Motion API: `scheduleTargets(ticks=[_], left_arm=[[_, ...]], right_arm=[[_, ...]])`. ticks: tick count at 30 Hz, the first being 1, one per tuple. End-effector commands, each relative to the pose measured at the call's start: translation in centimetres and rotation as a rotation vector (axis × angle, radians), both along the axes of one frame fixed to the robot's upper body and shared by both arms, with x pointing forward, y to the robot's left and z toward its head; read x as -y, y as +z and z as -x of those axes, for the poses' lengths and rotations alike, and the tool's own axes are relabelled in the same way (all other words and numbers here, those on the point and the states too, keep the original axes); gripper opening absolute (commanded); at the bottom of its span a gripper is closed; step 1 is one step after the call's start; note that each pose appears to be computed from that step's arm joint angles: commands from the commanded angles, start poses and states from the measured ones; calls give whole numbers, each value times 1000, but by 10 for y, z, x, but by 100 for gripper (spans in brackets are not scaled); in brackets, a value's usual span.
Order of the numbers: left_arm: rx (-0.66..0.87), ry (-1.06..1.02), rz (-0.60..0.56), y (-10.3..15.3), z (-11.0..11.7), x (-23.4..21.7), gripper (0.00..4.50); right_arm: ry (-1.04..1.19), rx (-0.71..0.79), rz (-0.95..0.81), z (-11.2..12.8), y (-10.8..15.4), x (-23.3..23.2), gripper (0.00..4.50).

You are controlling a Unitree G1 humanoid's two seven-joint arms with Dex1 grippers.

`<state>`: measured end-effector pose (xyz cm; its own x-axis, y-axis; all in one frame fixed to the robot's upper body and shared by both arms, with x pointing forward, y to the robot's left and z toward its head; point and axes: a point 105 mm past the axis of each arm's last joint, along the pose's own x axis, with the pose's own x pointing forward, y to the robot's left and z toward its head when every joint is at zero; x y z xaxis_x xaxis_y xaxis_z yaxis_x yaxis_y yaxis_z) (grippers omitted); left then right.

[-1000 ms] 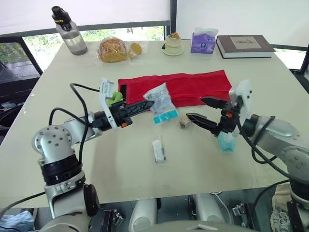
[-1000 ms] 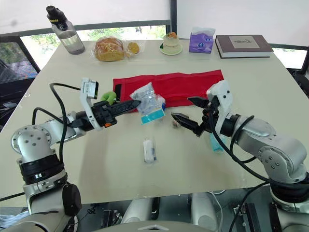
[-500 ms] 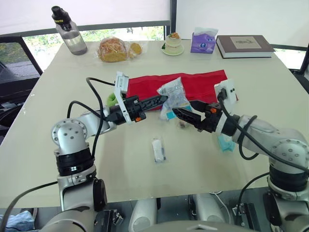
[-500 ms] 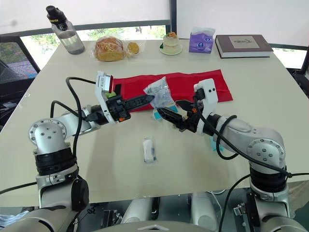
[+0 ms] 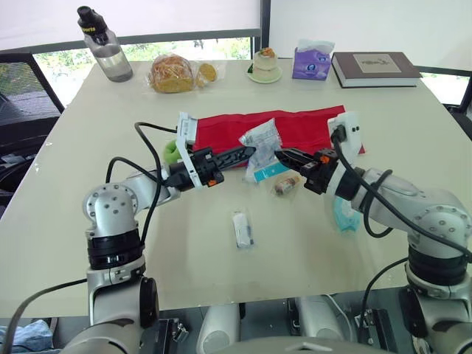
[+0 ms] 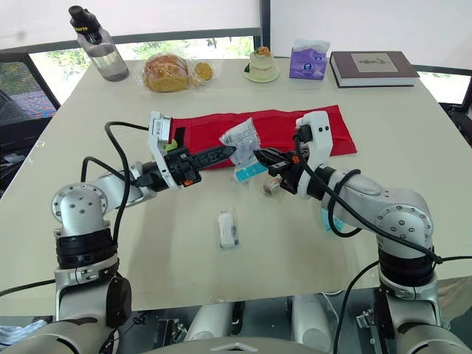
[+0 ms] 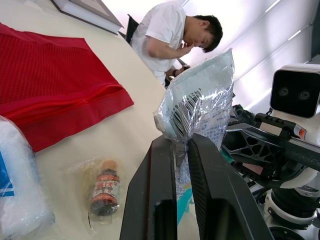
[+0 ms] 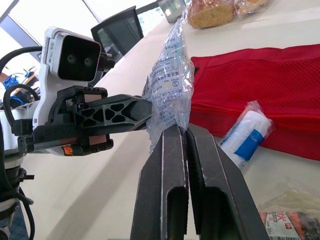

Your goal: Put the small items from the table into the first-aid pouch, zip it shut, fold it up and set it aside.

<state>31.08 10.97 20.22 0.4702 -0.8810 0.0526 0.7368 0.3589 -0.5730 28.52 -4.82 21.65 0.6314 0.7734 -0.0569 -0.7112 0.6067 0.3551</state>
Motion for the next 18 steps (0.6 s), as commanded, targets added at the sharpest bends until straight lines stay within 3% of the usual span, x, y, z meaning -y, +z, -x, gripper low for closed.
scheduleTargets(ticks=[1, 2, 3, 4, 8, 18], left_arm=[[43, -30, 20, 8, 3, 2, 0], [45, -29, 21, 8, 3, 2, 0], [46, -29, 22, 8, 3, 2, 0], [48, -29, 24, 9, 3, 2, 0], [52, -29, 29, 10, 2, 2, 0], [63, -40, 42, 13, 3, 8, 0]], right_arm=[[15, 32, -34, 2, 11, -2, 7], [27, 30, -39, 4, 12, -3, 7], [37, 29, -43, 5, 12, -4, 61], [50, 31, -43, 7, 13, -5, 84], [77, 27, -42, 12, 13, -8, 281], [62, -13, -42, 11, 7, -11, 281]])
